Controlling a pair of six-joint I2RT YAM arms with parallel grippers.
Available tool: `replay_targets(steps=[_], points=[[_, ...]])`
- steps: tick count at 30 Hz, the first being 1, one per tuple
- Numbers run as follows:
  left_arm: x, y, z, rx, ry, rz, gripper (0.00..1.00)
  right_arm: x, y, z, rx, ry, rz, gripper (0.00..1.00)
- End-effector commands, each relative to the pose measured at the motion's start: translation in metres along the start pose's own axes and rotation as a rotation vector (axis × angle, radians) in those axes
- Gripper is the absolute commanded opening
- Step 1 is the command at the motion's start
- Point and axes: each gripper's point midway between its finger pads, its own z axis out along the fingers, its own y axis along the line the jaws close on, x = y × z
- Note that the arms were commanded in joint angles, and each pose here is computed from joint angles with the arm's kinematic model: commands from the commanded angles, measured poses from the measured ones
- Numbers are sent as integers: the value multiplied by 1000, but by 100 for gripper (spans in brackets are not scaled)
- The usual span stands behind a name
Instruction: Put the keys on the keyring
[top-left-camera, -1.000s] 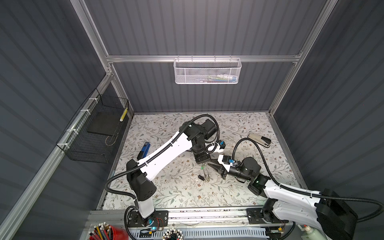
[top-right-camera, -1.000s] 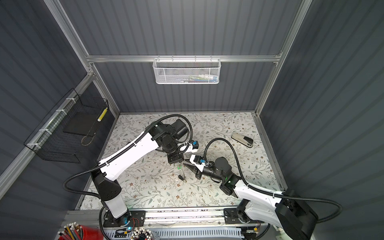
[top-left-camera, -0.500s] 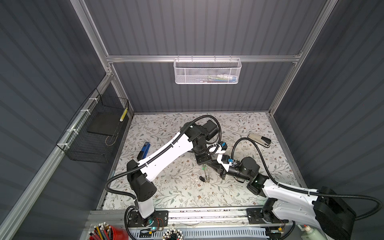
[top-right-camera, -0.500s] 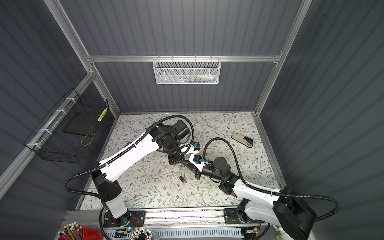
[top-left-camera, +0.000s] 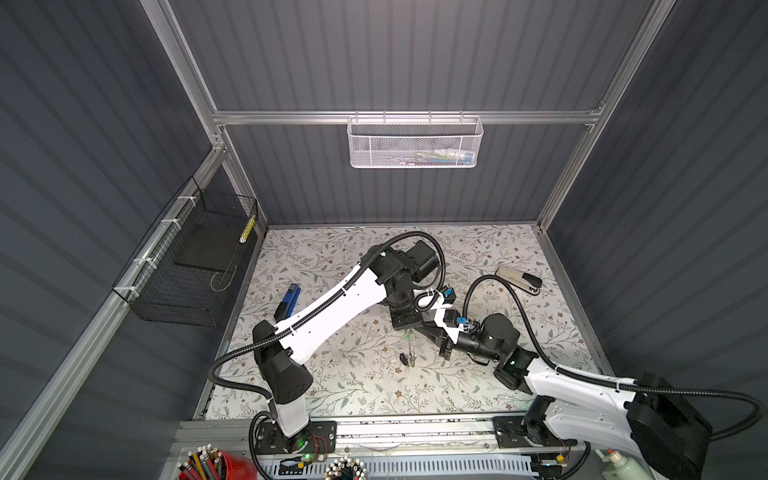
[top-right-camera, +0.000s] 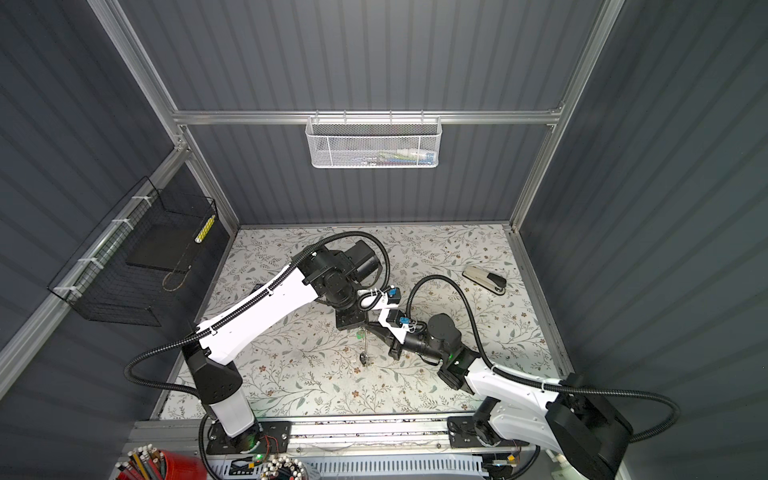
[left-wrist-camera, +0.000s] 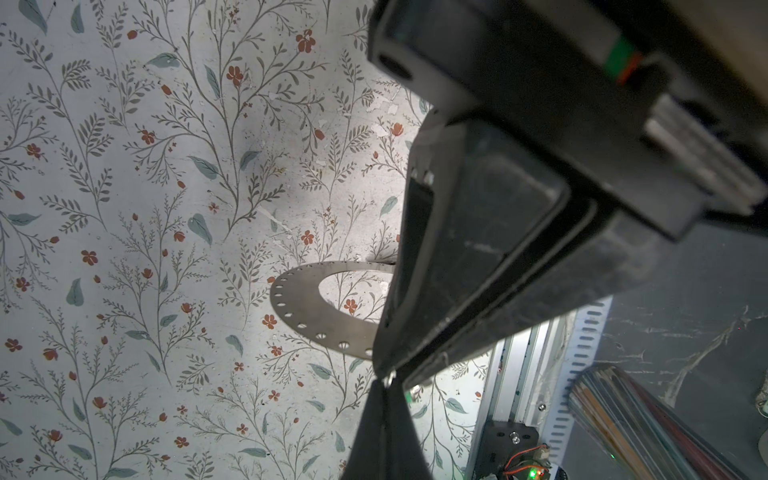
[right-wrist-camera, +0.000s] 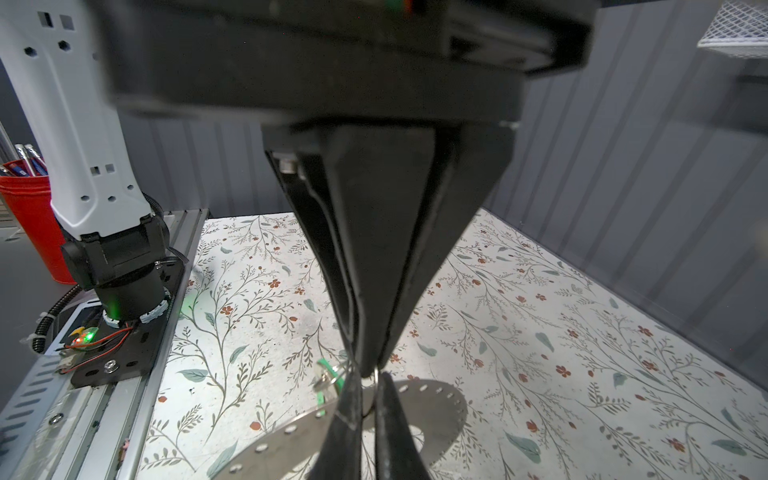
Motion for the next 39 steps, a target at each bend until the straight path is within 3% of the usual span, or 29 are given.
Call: replay_targets(steps=[1, 5, 7, 10, 14, 20, 28, 33, 39], points=[[-21, -25, -22, 43, -121, 78, 0, -16, -6, 2, 16, -44, -8, 0], [-20, -21, -24, 15, -121, 82, 3, -22, -6, -1, 16, -69, -5, 0], [-18, -17, -26, -23, -127, 79, 14, -26, -7, -3, 17, -84, -7, 0], [-15, -5, -40, -124, -188, 77, 40, -33, -7, -5, 13, -107, -9, 0], [-11, 18, -74, -266, -377, -1, 55, -46, -8, -7, 5, -148, -13, 0], [-4, 23, -91, -331, -610, -106, 57, -72, -14, -11, -1, -231, -11, 0], [0, 10, -61, -267, -749, -154, 51, -114, -23, -16, -26, -367, -19, 0], [0, 12, -53, -281, -793, -155, 51, -119, -25, -10, -44, -385, -8, 0], [-7, 11, -65, -297, -881, -146, 51, -122, -31, -8, -25, -400, 14, 0]])
